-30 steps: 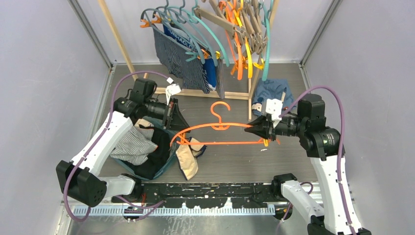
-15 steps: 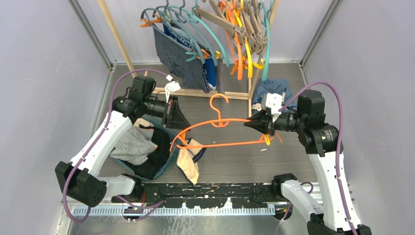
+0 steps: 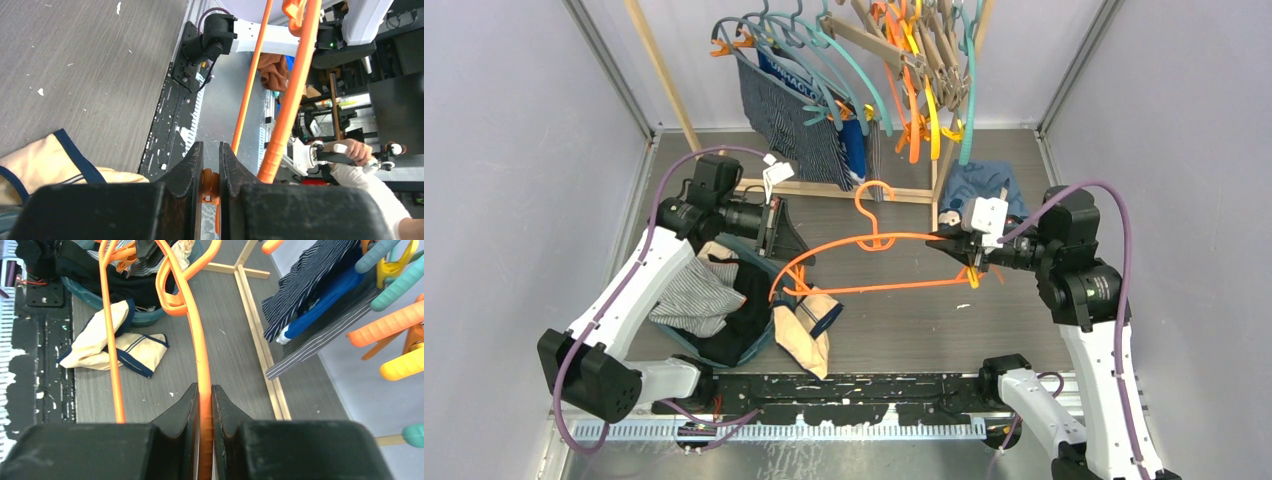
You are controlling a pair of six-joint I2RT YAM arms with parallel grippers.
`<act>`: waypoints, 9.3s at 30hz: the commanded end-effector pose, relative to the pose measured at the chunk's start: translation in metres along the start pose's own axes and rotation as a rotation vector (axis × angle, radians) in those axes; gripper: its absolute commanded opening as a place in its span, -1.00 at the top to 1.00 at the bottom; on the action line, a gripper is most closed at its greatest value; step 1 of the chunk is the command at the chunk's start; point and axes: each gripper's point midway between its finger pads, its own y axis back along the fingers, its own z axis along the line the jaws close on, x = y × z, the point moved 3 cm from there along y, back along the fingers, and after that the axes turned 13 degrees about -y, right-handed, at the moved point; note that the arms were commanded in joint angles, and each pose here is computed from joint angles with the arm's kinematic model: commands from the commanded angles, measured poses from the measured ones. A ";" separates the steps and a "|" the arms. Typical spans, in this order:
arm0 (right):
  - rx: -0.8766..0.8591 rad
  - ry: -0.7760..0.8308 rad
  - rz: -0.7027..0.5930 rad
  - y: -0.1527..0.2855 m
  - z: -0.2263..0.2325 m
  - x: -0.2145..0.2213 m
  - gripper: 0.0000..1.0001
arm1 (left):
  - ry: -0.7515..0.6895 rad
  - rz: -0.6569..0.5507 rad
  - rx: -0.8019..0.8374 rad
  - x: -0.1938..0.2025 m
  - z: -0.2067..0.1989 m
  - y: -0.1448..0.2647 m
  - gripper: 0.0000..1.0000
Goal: Remove the underwear clipped to the hanger
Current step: Remove the underwear from the hanger, then place the hanger at the clothesline, then pick up the underwear from the center of the board.
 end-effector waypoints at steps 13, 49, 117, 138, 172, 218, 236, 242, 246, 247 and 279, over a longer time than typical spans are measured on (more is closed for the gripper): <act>0.039 0.240 -0.047 0.007 -0.005 -0.015 0.98 | 0.299 -0.106 0.020 -0.016 0.013 0.012 0.99; 0.027 0.146 -0.095 -0.002 -0.014 -0.007 0.98 | 0.310 -0.126 0.036 -0.006 0.014 0.011 0.44; -0.142 -0.113 -0.053 -0.022 0.008 0.026 -0.40 | -0.502 0.166 -0.328 0.020 -0.020 0.022 1.00; 0.100 -0.284 0.046 -0.018 -0.020 0.052 -0.78 | -0.555 0.252 -1.145 0.013 -0.007 0.165 1.00; 0.157 -0.334 0.093 -0.024 -0.016 0.116 -0.80 | -0.508 0.016 -1.863 -0.177 0.032 0.298 1.00; 0.111 -0.349 0.098 -0.025 -0.009 0.118 -0.80 | -0.605 -0.321 -1.764 -0.236 0.092 0.300 1.00; 0.112 -0.352 0.104 -0.026 -0.010 0.121 -0.80 | -0.583 -0.217 -1.709 -0.205 0.109 0.287 0.16; 0.115 -0.359 0.111 -0.027 -0.011 0.123 -0.80 | -0.571 -0.188 -1.708 -0.188 0.096 0.285 -0.38; 0.116 -0.364 0.113 -0.027 -0.012 0.125 -0.80 | -0.553 -0.155 -1.702 -0.168 0.087 0.281 -0.72; 0.115 -0.366 0.114 -0.027 -0.012 0.125 -0.80 | -0.549 -0.146 -1.702 -0.162 0.084 0.280 -0.80; 0.122 -0.375 0.136 -0.031 -0.017 0.135 -0.82 | -0.517 0.300 -0.906 0.042 0.046 0.119 -0.97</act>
